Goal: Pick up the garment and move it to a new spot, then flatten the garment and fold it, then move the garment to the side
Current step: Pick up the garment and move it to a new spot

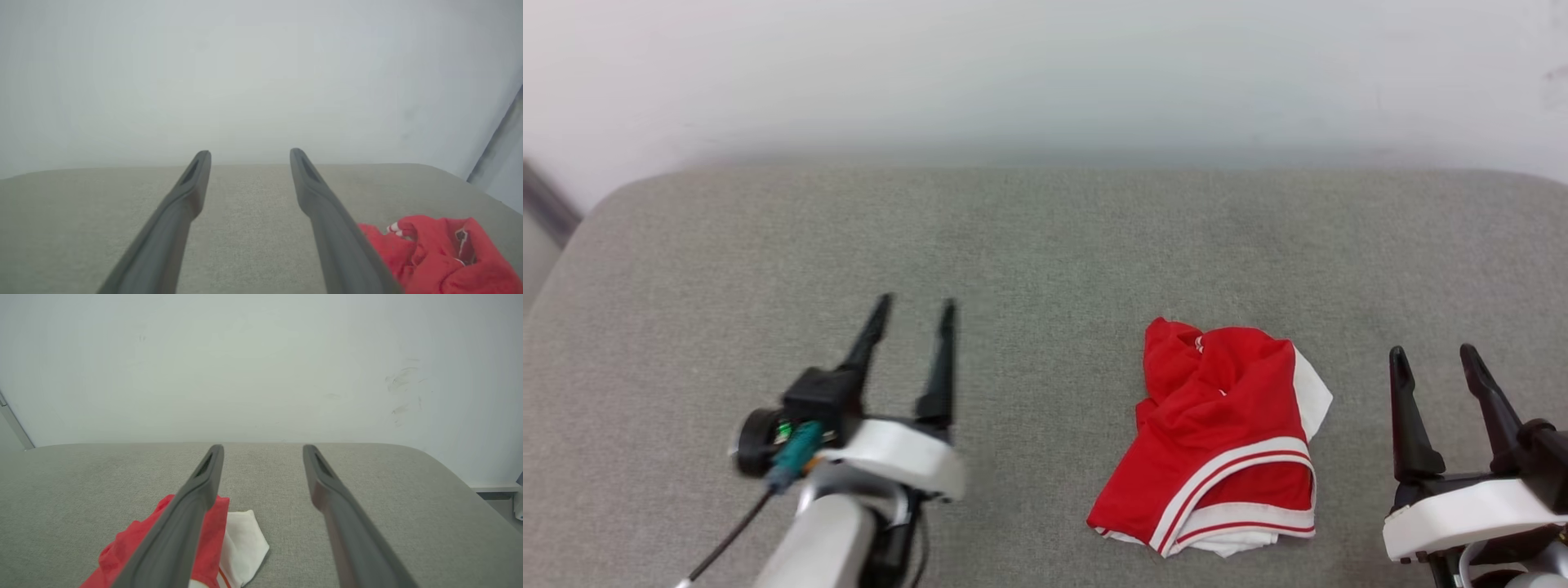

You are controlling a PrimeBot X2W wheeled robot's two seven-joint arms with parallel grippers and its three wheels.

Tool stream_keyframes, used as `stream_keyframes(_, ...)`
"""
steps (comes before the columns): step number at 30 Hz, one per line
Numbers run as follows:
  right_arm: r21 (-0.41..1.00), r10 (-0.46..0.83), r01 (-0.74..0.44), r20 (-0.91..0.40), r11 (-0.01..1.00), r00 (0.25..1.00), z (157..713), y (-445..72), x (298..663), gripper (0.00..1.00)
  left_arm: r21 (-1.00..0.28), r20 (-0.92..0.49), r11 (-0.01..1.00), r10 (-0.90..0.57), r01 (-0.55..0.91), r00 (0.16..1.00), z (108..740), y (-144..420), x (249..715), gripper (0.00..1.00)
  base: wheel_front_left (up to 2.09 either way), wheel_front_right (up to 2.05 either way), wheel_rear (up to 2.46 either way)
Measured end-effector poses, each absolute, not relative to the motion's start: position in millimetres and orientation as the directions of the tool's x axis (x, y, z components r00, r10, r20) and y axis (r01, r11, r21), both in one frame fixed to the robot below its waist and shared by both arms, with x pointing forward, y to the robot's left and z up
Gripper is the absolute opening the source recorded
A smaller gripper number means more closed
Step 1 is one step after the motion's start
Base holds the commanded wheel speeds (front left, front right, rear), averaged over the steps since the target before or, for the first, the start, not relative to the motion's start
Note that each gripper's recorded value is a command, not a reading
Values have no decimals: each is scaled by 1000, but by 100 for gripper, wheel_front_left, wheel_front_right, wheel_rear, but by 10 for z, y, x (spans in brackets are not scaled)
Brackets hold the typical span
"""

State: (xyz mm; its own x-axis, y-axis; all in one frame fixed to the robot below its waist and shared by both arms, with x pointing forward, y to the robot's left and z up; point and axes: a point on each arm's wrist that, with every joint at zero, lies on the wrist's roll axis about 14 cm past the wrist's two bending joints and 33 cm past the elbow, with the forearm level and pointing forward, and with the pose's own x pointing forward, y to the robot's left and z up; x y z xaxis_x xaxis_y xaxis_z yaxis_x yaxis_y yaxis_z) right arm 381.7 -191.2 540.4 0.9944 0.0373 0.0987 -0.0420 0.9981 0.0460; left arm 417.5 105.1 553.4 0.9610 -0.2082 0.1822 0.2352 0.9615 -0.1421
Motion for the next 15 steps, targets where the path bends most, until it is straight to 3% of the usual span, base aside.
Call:
stream_keyframes(6, 46, 54, -59, 96, 997, 994, 5426, -1856, 3743, 100, -79, 135, 994, -62, 73, 989, 5380, 1701, 3970, 100, 0, 0, 0)
stream_keyframes(15, 48, 45, -48, 72, 998, 996, 5376, -1892, 3620, 100, -26, 90, 995, -93, 96, 992, 5320, 1707, 3840, 100, 0, 0, 0)
